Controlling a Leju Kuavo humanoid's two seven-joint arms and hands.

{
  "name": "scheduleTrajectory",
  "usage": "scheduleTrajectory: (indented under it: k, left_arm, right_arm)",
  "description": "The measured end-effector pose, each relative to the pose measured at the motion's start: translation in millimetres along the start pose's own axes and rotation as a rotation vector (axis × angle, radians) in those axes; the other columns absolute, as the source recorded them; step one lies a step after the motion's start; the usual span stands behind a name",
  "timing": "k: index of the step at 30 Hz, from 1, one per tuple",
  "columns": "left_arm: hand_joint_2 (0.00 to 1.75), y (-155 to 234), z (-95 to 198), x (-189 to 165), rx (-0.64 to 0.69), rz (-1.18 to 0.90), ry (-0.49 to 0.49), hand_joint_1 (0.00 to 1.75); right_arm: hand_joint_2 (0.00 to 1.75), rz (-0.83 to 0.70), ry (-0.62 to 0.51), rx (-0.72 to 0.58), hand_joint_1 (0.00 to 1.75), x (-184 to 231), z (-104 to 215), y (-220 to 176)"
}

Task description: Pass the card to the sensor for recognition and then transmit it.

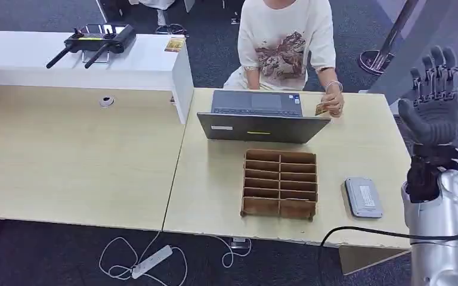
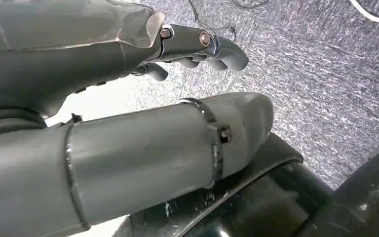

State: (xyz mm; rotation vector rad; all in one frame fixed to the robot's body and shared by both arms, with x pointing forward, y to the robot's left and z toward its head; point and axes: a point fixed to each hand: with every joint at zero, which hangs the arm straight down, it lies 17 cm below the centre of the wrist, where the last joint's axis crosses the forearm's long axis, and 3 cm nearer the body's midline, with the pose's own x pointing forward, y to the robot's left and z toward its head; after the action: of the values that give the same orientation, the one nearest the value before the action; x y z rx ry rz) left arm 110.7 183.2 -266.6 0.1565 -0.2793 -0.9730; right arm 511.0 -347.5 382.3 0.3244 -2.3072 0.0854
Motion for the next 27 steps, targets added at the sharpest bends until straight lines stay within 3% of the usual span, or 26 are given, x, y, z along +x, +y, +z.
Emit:
scheduleTrajectory:
  k: [5, 15, 22, 27]
  left_arm:
    - [0.0, 0, 0, 0, -0.001, 0.007, 0.002, 0.0]
    - [0.0, -4, 1, -6, 0.004, 0.048, 0.02, 0.0]
    - [0.0, -6, 1, -10, 0.01, 0.07, 0.033, 0.0]
    - [0.0, -7, 1, -12, 0.009, 0.072, 0.042, 0.0]
  right_arm:
    - [1.75, -0.01, -0.017, -0.004, 0.0, 10, 16, -2]
    - [1.75, 0.113, 0.084, 0.014, 0.0, 0, 138, 38]
    - [1.75, 0.479, 0.154, -0.133, 0.0, -4, 190, 49]
    - [1.75, 0.689, 0.149, -0.17, 0.0, 4, 208, 72]
